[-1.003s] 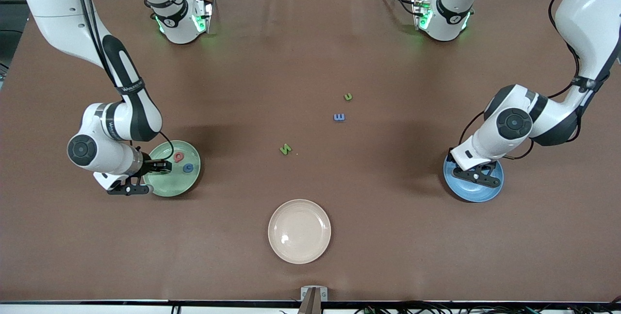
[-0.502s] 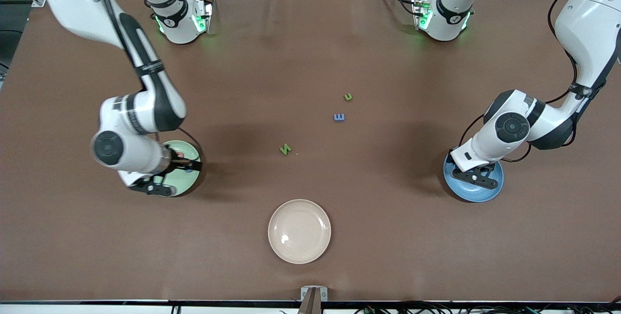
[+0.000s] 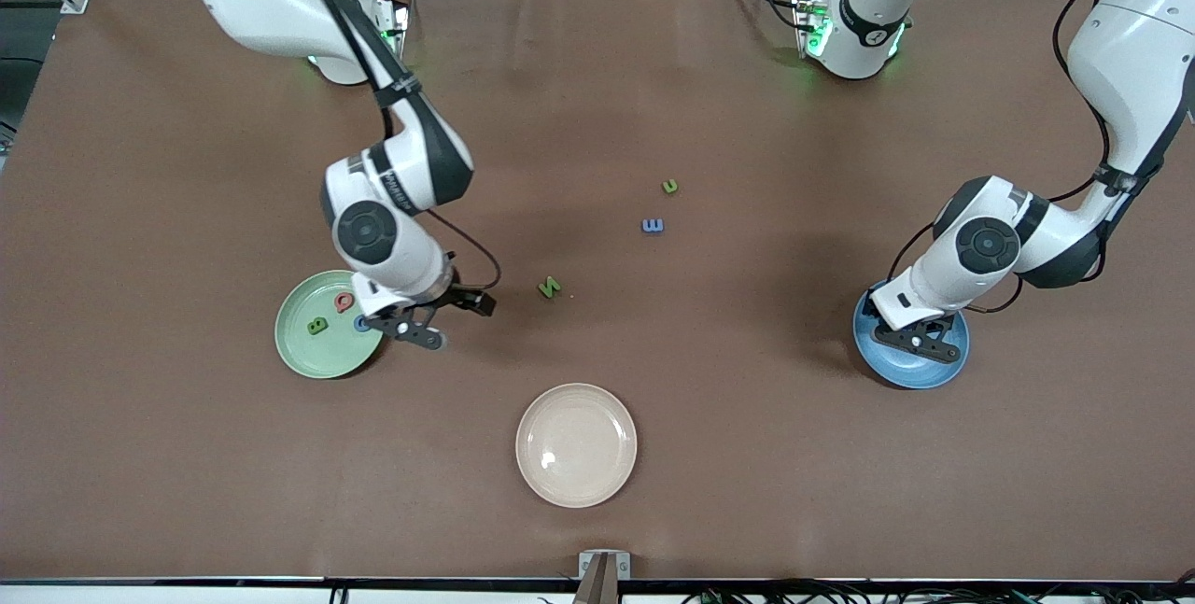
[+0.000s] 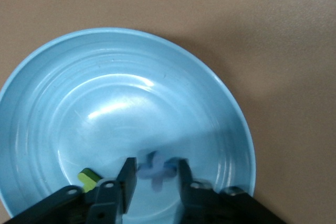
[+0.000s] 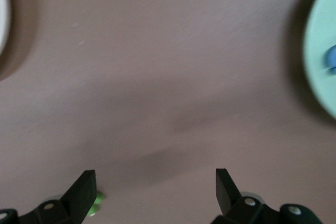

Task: Sort upper and lower case letters into plates
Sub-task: 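Grasp the green N with the right gripper while the left reaches the m, then carry the green N toward the green plate while the left grasps the m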

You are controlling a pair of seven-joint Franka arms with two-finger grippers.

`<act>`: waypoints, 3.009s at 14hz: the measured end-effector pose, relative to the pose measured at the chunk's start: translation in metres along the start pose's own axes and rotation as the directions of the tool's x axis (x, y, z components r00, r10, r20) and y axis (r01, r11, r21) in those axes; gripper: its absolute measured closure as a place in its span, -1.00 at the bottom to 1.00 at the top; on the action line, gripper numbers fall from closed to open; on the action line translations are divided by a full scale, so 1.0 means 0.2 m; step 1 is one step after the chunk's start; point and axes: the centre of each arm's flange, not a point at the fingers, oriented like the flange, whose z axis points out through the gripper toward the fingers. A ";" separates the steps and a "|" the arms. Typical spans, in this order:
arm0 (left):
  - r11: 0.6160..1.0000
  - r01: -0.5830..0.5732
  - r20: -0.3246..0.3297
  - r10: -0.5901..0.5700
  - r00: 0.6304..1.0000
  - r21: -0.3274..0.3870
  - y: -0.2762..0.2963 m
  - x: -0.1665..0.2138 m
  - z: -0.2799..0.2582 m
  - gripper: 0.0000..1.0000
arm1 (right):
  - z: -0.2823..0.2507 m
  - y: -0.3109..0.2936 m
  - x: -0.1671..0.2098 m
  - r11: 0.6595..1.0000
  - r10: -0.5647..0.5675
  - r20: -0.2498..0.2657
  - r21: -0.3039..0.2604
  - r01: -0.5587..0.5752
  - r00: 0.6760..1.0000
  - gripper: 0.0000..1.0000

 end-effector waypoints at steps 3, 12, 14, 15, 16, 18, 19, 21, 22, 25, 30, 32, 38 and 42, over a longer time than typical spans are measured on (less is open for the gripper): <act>1.000 -0.001 -0.018 0.001 1.000 0.012 -0.01 0.02 -0.05 -0.15 | 0.12 -0.13 -0.11 1.000 0.000 -0.025 0.027 0.001 1.000 -1.00; 0.976 0.208 0.026 -0.206 0.978 -0.071 0.50 0.20 -0.71 -1.00 | 0.37 -0.31 -0.33 0.963 0.262 -0.037 0.079 -0.258 0.964 -1.00; 0.955 0.281 0.034 -0.279 0.960 -0.093 0.72 0.21 -0.77 -1.00 | 0.38 -0.33 -0.35 0.931 0.360 -0.027 0.079 -0.357 0.932 -1.00; 0.943 0.318 0.046 -0.315 0.948 -0.101 0.87 0.21 -0.78 -1.00 | 0.38 -0.33 -0.37 0.917 0.394 -0.023 0.077 -0.392 0.919 -1.00; 0.929 0.355 0.063 -0.350 0.935 -0.110 1.04 0.20 -0.80 -1.00 | 0.39 -0.34 -0.38 0.908 0.415 -0.021 0.073 -0.412 0.910 -1.00; 0.903 0.413 0.094 -0.404 0.910 -0.117 1.44 0.14 -0.84 -1.00 | 0.42 -0.34 -0.40 0.903 0.426 -0.019 0.065 -0.424 0.904 -0.99; 0.895 0.431 0.099 -0.421 0.902 -0.114 1.62 0.10 -0.85 -1.00 | 0.43 -0.34 -0.41 0.903 0.426 -0.018 0.061 -0.424 0.905 -0.98; 0.886 0.450 0.112 -0.439 0.892 -0.110 1.80 0.05 -0.85 -1.00 | 0.46 -0.35 -0.43 0.907 0.420 -0.018 0.053 -0.419 0.907 -0.92; 0.880 0.460 0.120 -0.447 0.886 -0.118 1.83 0.04 -0.83 -1.00 | 0.47 -0.35 -0.43 0.910 0.413 -0.022 0.047 -0.412 0.910 -0.91; 0.855 0.501 0.142 -0.484 0.864 -0.134 1.88 0.05 -0.72 -1.00 | 0.49 -0.35 -0.45 0.915 0.403 -0.028 0.039 -0.402 0.915 -0.67; 0.852 0.517 0.122 -0.507 0.853 -0.078 2.17 -0.04 -0.43 -1.00 | 0.44 -0.37 -0.44 0.919 0.393 -0.038 0.047 -0.391 0.919 0.29; 0.863 0.501 0.103 -0.493 0.864 -0.068 2.22 -0.07 -0.36 -1.00 | 0.44 -0.36 -0.44 0.922 0.387 -0.041 0.043 -0.386 0.921 0.30; 0.883 0.469 0.037 -0.468 0.883 -0.025 2.18 -0.16 -0.13 -1.00 | 0.42 -0.14 -0.14 0.964 0.265 -0.044 -0.015 -0.266 0.963 0.30; 0.881 0.472 0.042 -0.471 0.881 -0.022 2.19 -0.18 -0.11 -1.00 | 0.30 0.16 0.19 0.986 0.159 -0.021 -0.055 -0.160 0.987 0.30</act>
